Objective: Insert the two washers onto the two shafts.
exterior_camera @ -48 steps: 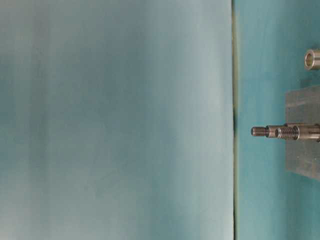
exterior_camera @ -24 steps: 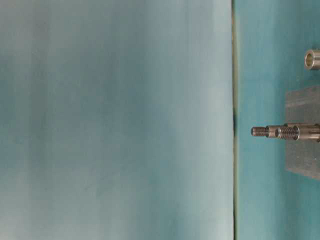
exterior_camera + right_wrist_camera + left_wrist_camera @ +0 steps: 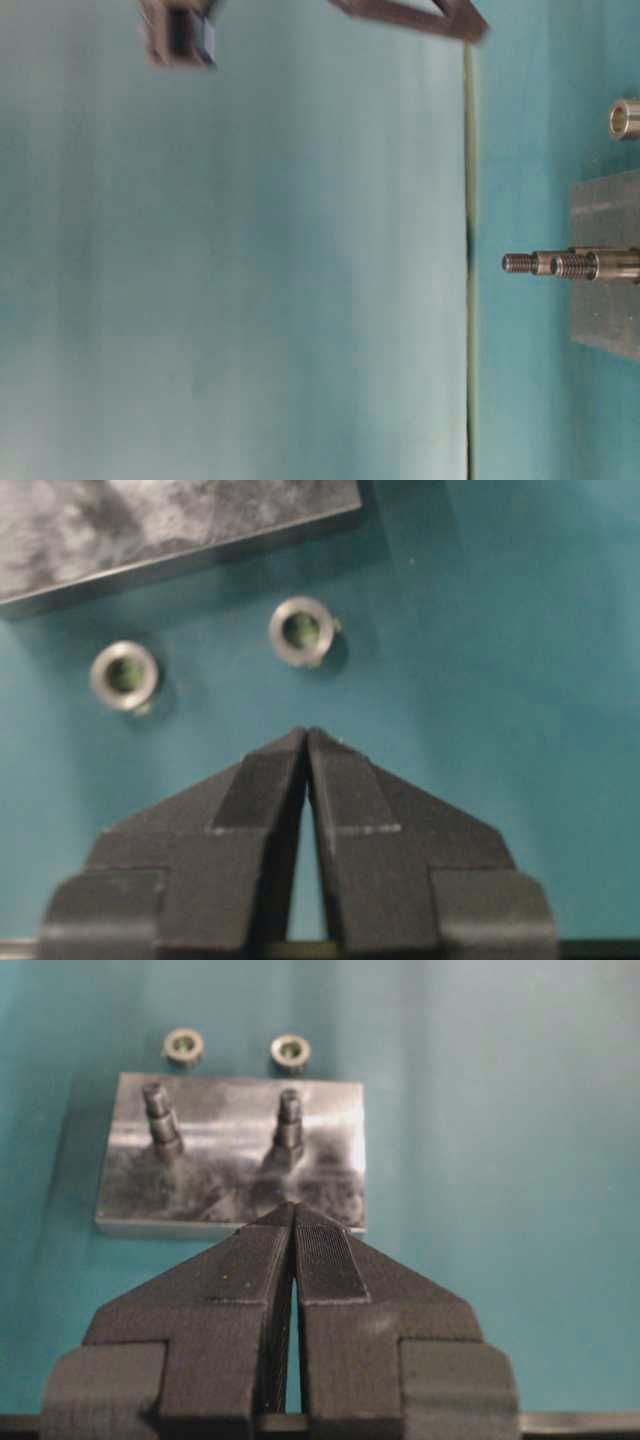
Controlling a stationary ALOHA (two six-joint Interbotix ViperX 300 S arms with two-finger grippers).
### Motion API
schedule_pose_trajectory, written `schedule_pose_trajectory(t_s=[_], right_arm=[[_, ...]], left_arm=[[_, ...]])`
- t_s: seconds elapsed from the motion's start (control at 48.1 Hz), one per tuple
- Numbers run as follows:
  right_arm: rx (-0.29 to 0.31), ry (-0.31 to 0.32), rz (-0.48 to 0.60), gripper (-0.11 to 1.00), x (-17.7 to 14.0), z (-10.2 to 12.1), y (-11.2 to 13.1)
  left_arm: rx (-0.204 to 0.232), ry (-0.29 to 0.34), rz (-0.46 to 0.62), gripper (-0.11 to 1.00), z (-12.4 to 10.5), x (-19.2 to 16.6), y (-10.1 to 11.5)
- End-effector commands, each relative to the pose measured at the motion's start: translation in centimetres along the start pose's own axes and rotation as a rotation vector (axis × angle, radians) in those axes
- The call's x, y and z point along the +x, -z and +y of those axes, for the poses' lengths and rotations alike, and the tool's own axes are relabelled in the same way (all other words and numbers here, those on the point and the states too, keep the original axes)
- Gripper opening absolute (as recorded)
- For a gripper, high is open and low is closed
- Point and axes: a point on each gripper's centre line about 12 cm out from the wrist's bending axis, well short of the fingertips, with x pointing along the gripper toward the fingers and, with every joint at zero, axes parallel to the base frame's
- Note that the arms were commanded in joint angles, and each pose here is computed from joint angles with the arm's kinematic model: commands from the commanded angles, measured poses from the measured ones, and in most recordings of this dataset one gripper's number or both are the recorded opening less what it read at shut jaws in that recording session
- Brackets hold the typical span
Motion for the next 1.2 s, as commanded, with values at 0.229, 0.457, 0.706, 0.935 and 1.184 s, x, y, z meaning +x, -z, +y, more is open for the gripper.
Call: schedule_pose_trajectory(t_s=[0.229,0.457,0.706,0.935,1.184], right_arm=[[-0.018,0.009,0.049,0.78,4.5,0.2,-3.4],[-0.017,0.018,0.132,0.74,6.6,0.3,-3.4],[-0.011,0.025,0.181,0.75,7.1,0.2,-3.4],[-0.009,0.025,0.198,0.75,7.7,0.3,-3.5],[-0.004,0.029,0.233,0.75,8.3,0.3,-3.1]], left_arm=[[-0.037,0.010,-0.015,0.00,-0.3,-0.2,-0.2],[-0.035,0.013,-0.016,0.00,-0.3,-0.3,-0.2],[-0.038,0.013,-0.010,0.00,-0.3,-0.2,0.2],[-0.040,0.015,-0.033,0.00,-0.3,-0.1,0.3],[-0.039,0.017,-0.036,0.00,-0.4,-0.1,0.3]])
